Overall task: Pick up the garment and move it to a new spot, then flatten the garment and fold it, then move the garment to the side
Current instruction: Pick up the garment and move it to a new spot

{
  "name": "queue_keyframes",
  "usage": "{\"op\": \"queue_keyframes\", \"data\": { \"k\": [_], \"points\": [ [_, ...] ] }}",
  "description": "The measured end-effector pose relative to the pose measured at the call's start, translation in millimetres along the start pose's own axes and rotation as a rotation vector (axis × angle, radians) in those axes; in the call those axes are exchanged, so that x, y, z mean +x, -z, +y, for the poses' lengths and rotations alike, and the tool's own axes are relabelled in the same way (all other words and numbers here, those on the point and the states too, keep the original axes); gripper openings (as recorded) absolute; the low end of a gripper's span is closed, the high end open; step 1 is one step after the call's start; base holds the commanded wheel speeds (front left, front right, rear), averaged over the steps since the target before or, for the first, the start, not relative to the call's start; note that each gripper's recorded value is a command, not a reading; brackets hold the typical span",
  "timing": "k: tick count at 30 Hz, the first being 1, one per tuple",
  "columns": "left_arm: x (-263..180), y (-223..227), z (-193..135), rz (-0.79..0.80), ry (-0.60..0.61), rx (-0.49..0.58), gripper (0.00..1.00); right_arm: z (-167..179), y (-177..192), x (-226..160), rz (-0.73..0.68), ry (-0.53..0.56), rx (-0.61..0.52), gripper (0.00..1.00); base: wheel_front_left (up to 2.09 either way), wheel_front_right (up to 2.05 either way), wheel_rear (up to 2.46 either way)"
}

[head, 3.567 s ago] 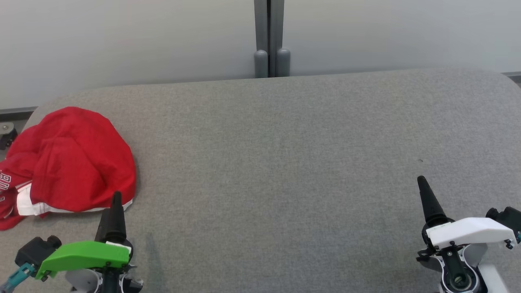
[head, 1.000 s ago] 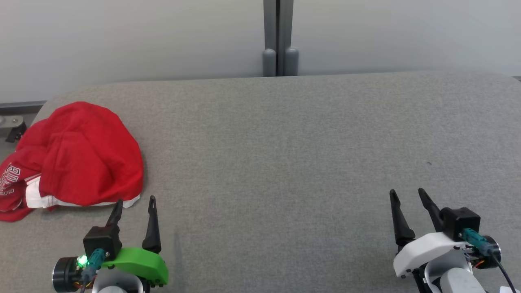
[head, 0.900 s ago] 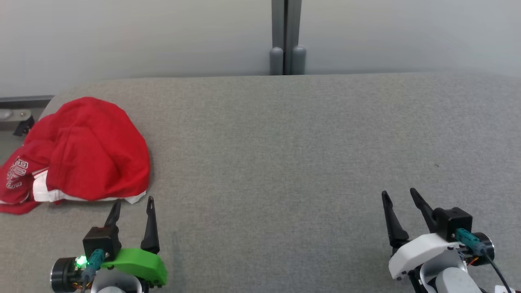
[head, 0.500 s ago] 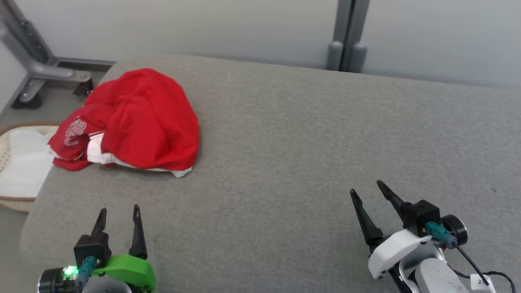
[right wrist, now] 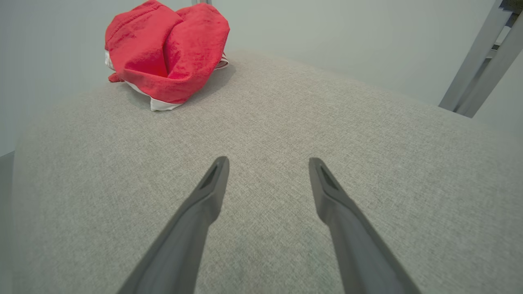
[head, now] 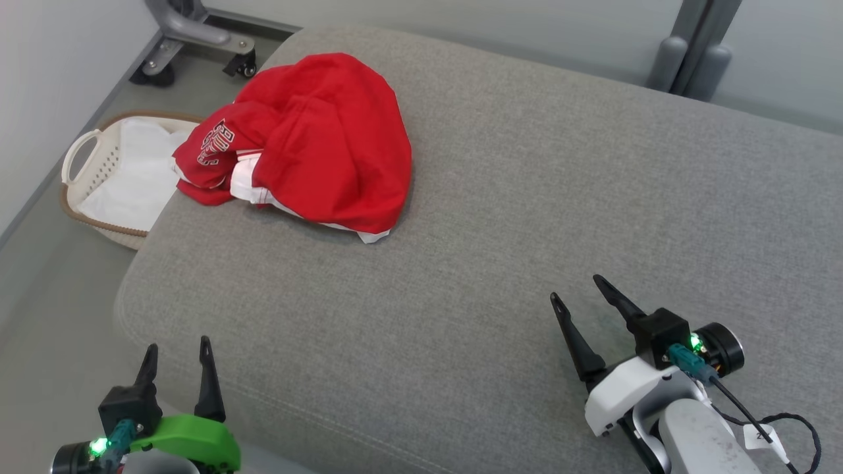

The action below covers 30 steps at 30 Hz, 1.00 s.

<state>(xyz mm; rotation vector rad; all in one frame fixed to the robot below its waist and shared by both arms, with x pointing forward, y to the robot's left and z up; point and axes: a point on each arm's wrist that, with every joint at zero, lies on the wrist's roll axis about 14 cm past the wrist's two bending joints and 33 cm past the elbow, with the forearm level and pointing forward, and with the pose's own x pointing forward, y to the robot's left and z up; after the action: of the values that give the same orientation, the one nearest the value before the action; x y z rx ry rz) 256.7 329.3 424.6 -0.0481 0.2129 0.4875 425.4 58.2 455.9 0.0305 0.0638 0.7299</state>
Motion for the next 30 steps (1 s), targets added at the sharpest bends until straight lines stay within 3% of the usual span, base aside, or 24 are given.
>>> {"op": "queue_keyframes", "data": {
  "k": [8,21,30],
  "points": [
    [44.1,-22.9,-20.7,-0.034,0.055,-0.013,1.0,-9.7,12.7,18.0,0.004,-0.004,0.005,1.0,0.0,0.0,0.0],
    [151.4,-85.5,-72.8,-0.142,0.228,0.113,1.0,-43.0,41.8,34.5,0.02,0.037,0.008,1.0,0.0,0.0,0.0],
    [193.3,-48.7,-100.6,-0.021,0.294,0.129,1.0,-68.0,51.5,37.0,0.007,0.092,0.026,1.0,0.0,0.0,0.0]
  ]
}}
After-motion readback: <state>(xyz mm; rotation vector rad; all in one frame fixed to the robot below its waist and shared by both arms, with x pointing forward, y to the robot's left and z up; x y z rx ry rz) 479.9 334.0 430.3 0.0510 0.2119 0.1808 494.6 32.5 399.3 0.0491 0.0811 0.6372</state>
